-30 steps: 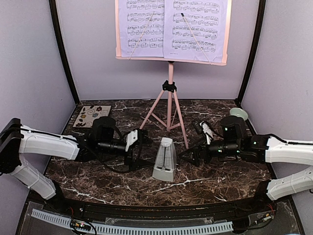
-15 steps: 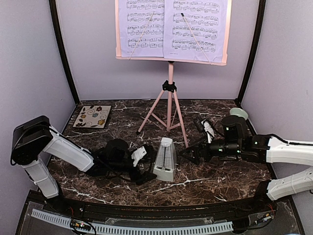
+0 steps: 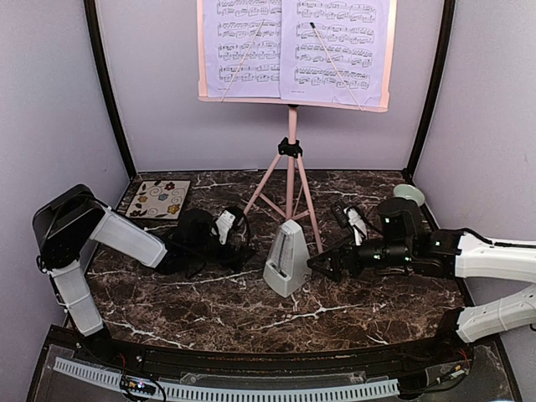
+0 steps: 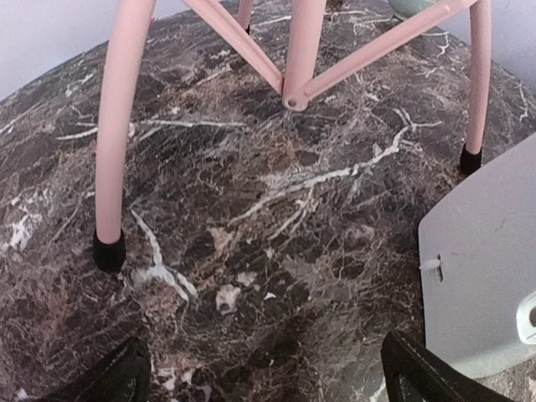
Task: Set up the instrument practice props
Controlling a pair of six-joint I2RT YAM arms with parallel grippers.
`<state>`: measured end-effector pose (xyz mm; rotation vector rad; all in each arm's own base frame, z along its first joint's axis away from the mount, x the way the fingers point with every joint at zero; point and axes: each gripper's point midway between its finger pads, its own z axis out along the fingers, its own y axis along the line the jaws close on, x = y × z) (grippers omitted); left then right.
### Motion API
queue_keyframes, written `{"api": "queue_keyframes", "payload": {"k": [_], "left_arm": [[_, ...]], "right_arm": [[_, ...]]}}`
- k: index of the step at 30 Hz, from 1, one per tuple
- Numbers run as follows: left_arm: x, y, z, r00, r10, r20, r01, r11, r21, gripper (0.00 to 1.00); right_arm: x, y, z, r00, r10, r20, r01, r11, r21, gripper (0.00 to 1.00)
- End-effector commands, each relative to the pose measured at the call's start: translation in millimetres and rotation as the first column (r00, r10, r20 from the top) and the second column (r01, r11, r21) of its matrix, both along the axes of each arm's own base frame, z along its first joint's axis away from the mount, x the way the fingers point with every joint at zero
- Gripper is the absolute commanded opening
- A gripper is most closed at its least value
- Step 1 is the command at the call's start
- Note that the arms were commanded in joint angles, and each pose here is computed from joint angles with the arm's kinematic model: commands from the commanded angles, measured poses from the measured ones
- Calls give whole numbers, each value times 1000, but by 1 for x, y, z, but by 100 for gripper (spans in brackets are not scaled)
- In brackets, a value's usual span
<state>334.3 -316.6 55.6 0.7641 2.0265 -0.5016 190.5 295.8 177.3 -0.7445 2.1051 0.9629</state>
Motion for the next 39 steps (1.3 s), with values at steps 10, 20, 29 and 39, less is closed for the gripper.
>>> {"api": "queue_keyframes", "payload": {"k": [10, 20, 29, 39], "left_arm": [[-85, -30, 149, 940, -289, 180, 331, 900, -284, 92], [-90, -72, 142, 973, -186, 136, 218, 935, -281, 90], [-78, -91, 134, 977, -172, 128, 197, 955, -221, 80], [-73, -98, 151, 969, -173, 177, 211, 950, -230, 72]], "right_arm": [[50, 20, 60, 986, -159, -55, 164, 980, 112, 93], [85, 20, 40, 960, -185, -210, 204, 976, 71, 90], [85, 31, 31, 959, -128, -251, 147, 987, 60, 87], [81, 32, 13, 953, -111, -282, 124, 992, 30, 85]]}}
